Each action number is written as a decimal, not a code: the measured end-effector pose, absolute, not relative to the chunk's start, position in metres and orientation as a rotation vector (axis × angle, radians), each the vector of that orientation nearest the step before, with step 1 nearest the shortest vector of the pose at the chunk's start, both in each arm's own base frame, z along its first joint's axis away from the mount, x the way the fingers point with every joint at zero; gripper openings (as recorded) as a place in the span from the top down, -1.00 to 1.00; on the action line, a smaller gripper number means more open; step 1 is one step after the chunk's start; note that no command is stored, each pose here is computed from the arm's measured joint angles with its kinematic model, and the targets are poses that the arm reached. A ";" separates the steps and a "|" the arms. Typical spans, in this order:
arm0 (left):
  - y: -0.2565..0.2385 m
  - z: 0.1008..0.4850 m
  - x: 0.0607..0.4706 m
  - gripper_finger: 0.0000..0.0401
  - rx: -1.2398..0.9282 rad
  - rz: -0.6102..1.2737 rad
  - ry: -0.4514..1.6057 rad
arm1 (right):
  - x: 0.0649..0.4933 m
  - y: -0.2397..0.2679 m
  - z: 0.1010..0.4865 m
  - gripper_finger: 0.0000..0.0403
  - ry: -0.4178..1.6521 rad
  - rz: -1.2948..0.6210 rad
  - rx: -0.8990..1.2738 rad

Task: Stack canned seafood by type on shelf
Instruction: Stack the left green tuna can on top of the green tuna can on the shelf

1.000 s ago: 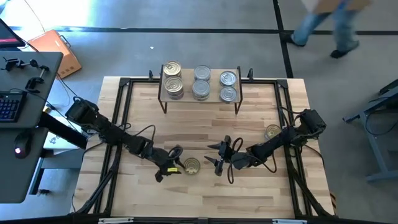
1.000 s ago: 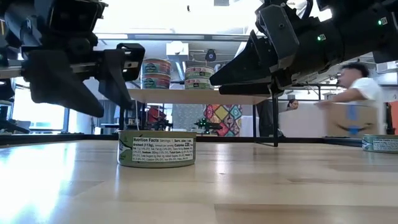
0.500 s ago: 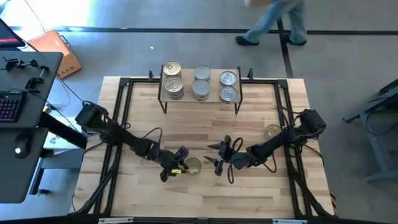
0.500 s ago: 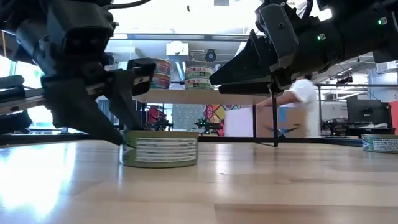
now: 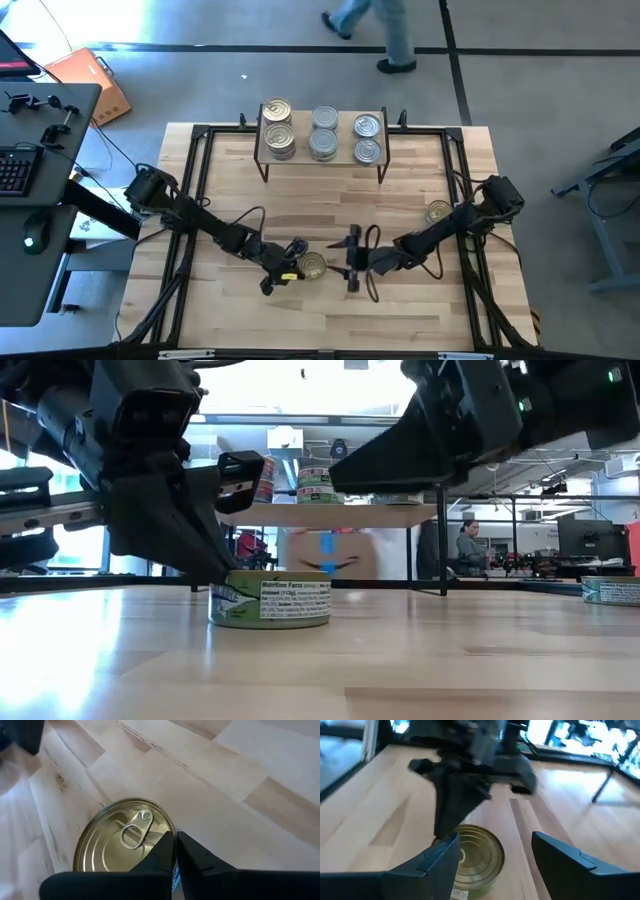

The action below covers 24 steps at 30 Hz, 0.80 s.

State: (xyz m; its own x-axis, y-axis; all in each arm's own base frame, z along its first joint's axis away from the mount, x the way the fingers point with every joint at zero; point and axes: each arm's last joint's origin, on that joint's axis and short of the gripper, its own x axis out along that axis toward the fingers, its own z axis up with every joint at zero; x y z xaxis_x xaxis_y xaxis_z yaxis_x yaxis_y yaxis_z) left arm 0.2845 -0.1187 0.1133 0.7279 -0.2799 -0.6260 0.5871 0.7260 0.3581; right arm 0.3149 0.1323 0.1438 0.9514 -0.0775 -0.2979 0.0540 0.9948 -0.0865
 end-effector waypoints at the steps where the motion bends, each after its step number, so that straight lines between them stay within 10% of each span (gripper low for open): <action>1: -0.119 0.114 0.285 0.98 0.569 -0.511 0.574 | 0.318 0.135 0.147 -0.18 0.316 -0.054 -0.121; 24: -0.098 0.145 0.294 1.00 0.362 -0.408 0.506 | 0.341 0.168 0.150 -0.18 0.649 0.066 -0.665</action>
State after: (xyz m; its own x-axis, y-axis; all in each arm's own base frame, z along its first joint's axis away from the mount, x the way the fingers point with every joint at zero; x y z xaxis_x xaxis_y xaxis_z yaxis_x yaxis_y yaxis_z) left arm 0.2943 -0.0981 0.1452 0.7982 -0.2837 -0.5314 0.4586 0.8582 0.2306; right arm 0.3408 0.1675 0.1501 0.8019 -0.1435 -0.5799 -0.2580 0.7923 -0.5529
